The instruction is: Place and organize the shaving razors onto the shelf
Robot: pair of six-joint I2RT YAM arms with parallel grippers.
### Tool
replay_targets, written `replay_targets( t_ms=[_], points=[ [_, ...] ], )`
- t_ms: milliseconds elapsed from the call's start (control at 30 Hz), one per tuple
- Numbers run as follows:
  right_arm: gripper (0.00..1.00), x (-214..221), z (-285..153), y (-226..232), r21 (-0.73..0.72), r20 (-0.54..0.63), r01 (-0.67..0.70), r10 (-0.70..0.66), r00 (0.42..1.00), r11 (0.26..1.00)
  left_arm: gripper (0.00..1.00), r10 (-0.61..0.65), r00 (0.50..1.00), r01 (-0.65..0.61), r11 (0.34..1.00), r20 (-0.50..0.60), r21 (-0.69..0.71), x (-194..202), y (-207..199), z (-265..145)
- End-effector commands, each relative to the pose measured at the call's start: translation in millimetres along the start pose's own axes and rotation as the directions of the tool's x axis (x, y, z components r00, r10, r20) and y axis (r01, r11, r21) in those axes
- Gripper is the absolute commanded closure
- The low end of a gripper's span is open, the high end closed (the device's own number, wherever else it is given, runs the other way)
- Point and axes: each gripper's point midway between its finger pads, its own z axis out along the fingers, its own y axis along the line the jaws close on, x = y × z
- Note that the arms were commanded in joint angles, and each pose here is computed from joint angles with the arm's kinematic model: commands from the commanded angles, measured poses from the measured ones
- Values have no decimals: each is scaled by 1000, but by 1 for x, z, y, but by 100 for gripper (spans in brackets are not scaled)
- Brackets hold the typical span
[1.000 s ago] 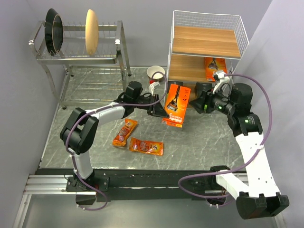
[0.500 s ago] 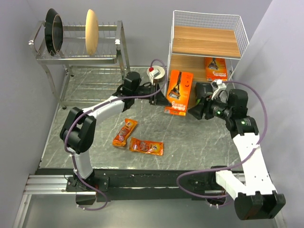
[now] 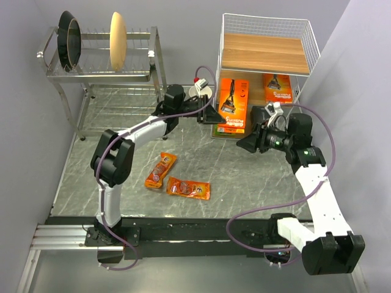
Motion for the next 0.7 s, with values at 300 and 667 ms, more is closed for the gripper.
replay_targets(
  t_ms=[300, 667],
  points=[
    [81, -22, 33, -12, 43, 99, 23, -27, 995, 999, 64, 75, 995, -78, 996, 66, 36, -37, -18, 6],
    [88, -52, 49, -34, 156, 193, 67, -97, 976, 986, 57, 57, 996, -58, 998, 75, 15, -40, -12, 5]
  ],
)
